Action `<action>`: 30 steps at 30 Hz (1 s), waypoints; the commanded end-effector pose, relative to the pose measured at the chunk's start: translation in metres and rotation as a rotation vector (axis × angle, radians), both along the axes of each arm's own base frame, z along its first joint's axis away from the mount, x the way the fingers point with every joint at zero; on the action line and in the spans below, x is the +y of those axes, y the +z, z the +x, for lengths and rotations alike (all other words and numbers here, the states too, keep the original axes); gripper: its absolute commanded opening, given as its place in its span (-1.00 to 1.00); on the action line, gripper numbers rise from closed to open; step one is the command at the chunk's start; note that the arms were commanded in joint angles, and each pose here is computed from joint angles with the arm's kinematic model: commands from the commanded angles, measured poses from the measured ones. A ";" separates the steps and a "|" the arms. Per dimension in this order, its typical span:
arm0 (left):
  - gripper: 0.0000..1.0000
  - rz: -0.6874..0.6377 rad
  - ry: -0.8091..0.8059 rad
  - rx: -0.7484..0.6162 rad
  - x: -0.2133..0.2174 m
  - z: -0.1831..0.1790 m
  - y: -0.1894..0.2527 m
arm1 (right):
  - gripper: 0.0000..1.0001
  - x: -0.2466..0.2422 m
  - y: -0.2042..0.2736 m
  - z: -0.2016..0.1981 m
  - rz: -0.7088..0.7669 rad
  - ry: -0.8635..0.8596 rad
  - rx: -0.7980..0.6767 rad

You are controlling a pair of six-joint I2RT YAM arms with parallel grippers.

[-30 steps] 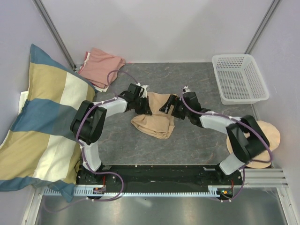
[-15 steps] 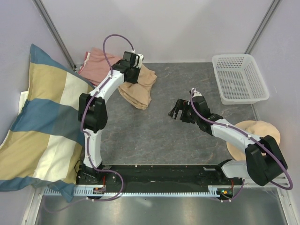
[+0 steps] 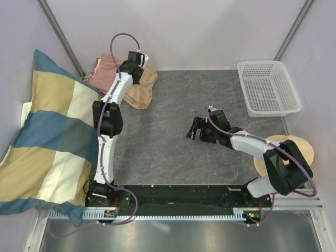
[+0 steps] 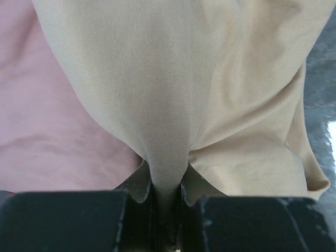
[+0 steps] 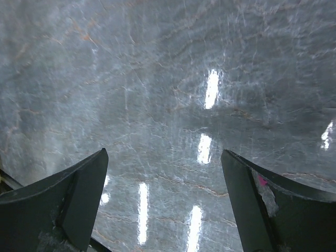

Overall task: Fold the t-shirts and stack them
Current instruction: Put the neatly folded tshirt into the corner of the board with the left arm

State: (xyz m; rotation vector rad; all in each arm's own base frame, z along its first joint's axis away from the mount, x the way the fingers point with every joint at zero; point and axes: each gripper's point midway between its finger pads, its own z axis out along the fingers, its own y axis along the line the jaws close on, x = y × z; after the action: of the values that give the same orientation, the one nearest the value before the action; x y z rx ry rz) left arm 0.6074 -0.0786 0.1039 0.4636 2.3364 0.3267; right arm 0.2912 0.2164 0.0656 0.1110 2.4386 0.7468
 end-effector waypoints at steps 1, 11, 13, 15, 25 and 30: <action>-0.96 0.078 0.009 -0.225 0.028 0.038 0.071 | 0.96 0.009 -0.013 -0.003 0.019 0.051 0.027; -0.96 0.098 0.158 -0.402 0.115 0.059 0.117 | 0.96 0.012 -0.038 -0.014 0.027 0.071 0.105; -0.96 0.111 0.180 -0.422 0.133 0.062 0.121 | 0.96 0.013 -0.042 -0.015 0.026 0.072 0.119; -0.96 0.125 0.179 -0.436 0.143 0.064 0.124 | 0.96 0.014 -0.042 -0.015 0.027 0.073 0.124; -0.96 0.143 0.237 -0.508 0.206 0.069 0.141 | 0.96 0.022 -0.055 -0.013 0.039 0.073 0.164; -0.53 0.146 0.271 -0.514 0.215 0.069 0.137 | 0.96 0.026 -0.055 -0.012 0.041 0.080 0.166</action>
State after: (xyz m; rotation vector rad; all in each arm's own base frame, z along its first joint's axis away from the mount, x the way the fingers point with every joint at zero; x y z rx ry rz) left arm 0.6653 0.1134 0.1840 0.1680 2.0434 0.5808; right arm 0.2995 0.2515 0.0431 0.0705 2.4617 0.9308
